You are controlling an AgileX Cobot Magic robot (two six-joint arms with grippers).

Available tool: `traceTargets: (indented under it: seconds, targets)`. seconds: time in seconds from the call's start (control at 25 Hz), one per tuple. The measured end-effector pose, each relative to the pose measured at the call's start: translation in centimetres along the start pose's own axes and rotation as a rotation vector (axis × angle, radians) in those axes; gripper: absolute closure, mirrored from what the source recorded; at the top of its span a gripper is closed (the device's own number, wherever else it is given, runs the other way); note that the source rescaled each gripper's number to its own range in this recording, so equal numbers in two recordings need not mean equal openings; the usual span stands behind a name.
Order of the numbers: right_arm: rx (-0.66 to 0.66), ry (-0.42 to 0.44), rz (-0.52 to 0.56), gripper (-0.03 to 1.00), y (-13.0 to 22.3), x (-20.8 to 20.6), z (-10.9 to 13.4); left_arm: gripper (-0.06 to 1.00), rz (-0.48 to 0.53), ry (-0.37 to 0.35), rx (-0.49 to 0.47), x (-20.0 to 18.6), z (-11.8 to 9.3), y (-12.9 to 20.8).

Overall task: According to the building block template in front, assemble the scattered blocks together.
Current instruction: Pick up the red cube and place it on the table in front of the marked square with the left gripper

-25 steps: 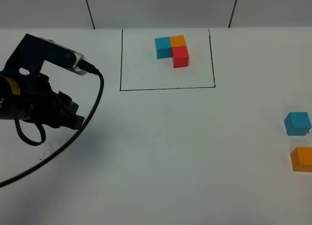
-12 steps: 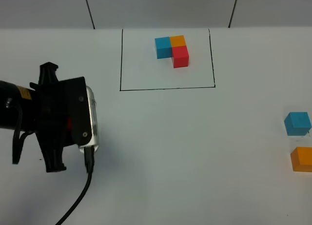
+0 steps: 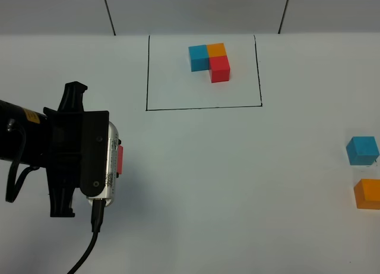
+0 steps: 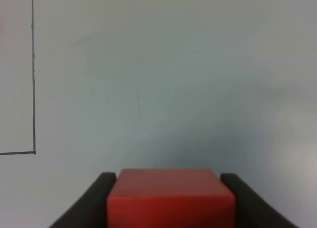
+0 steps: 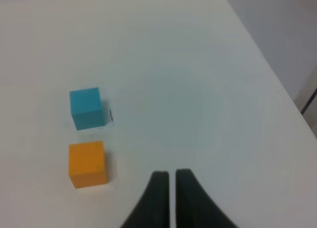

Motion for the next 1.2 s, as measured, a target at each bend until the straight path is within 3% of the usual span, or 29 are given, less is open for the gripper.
traceTargets:
  seconds: [0.32, 0.48, 0.72, 1.2]
  targets:
    - [0.0, 0.0, 0.0, 0.97, 0.0, 0.0, 0.0, 0.41, 0.034, 0.068, -0.026, 2.4, -0.1, 0.8]
    - [0.0, 0.0, 0.0, 0.97, 0.0, 0.0, 0.0, 0.41, 0.011, 0.059, -0.083, 3.5, 0.4, 0.5]
    - [0.0, 0.0, 0.0, 0.97, 0.0, 0.0, 0.0, 0.41, -0.034, 0.034, -0.085, 5.3, 1.7, -2.0]
    - [0.0, 0.0, 0.0, 0.97, 0.0, 0.0, 0.0, 0.41, -0.063, 0.139, -0.069, 11.0, 3.7, -7.2]
Point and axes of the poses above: a point on each arm's last joint axis where the gripper is mounted, x pointing out along that axis toward the gripper, z along the wrist's bending axis when the last joint is at zero, y = z × x, the point moved 8 cm from there along x, pointing out along that axis toward the gripper, and after that the axes turned 2 degrees about -x, right-handed, at the moved point
